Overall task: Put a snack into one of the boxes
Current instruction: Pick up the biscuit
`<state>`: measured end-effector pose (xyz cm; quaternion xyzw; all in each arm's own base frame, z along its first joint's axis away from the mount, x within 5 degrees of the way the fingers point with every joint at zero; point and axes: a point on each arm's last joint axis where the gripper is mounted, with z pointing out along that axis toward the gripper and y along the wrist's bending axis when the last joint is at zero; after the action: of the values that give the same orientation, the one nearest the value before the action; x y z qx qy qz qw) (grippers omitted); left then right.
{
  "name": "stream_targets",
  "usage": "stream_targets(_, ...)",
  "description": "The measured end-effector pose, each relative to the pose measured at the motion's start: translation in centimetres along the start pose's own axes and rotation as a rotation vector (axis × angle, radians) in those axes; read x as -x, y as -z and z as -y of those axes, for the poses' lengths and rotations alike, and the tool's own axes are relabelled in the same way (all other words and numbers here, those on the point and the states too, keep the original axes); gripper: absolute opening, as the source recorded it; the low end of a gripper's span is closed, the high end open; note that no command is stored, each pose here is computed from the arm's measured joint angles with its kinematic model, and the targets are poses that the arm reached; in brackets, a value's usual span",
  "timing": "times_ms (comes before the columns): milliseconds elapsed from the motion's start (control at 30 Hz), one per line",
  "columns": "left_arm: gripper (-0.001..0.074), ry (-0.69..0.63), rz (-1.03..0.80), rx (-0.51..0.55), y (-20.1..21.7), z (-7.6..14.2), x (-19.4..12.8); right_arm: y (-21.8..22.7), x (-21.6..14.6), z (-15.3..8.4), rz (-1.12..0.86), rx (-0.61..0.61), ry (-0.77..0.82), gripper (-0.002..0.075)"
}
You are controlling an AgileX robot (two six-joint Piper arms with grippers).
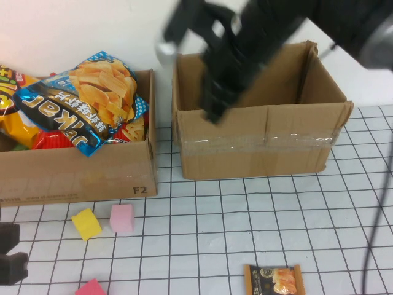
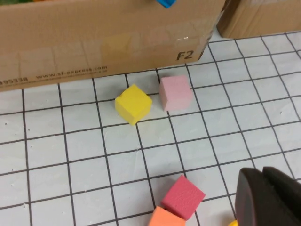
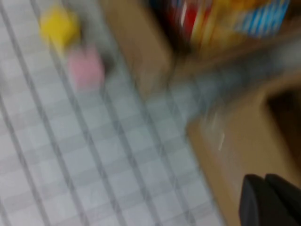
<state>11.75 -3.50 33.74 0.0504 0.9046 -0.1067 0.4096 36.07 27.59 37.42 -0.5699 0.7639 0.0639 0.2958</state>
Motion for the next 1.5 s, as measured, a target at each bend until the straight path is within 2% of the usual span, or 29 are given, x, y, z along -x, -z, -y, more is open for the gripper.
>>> stream_targets(167, -0.0002, -0.008, 0.042, -0.007, 0.0, 0.1, 0.4, 0.3, -4.2, -2.6, -0.169, 0.078, 0.074, 0.0003)
stream_targets(367, -0.0002, -0.021, 0.123, -0.021, -1.2, 0.1, 0.7, 1.7, -9.0, -6.2, -0.219, 0.125, 0.093, 0.0003)
stream_targets(533, -0.0002, -0.04, 0.06, -0.008, -3.9, -0.3, -0.7, 0.7, -12.9, -8.8, -0.197, 0.113, 0.139, 0.0002)
stream_targets(700, -0.0001, -0.053, -0.021, 0.004, -5.8, -0.5, -1.9, -2.2, -16.0, -10.7, -0.252, 0.178, 0.132, 0.0022)
stream_targets(767, -0.0001, -0.058, -0.024, 0.004, -5.9, -0.6, -1.9, -3.0, -16.5, -11.2, -0.261, 0.221, 0.129, 0.0099)
stream_targets(967, -0.0002, -0.066, -0.024, 0.004, -5.9, -0.6, -1.9, -5.1, -16.5, -11.4, -0.217, 0.253, 0.147, 0.0547)
stream_targets(1033, -0.0002, -0.067, -0.032, 0.005, -5.9, -0.6, -2.0, -6.0, -16.7, -11.3, -0.217, 0.26, 0.182, 0.0626)
stream_targets(1167, -0.0002, -0.07, -0.045, 0.006, -5.9, -0.6, -2.1, -8.4, -17.4, -11.5, -0.242, 0.303, 0.218, 0.068)
stream_targets(1500, -0.0002, -0.069, -0.049, 0.005, -5.9, -0.6, -2.1, -12.6, -18.9, -11.7, -0.281, 0.325, 0.229, 0.0691)
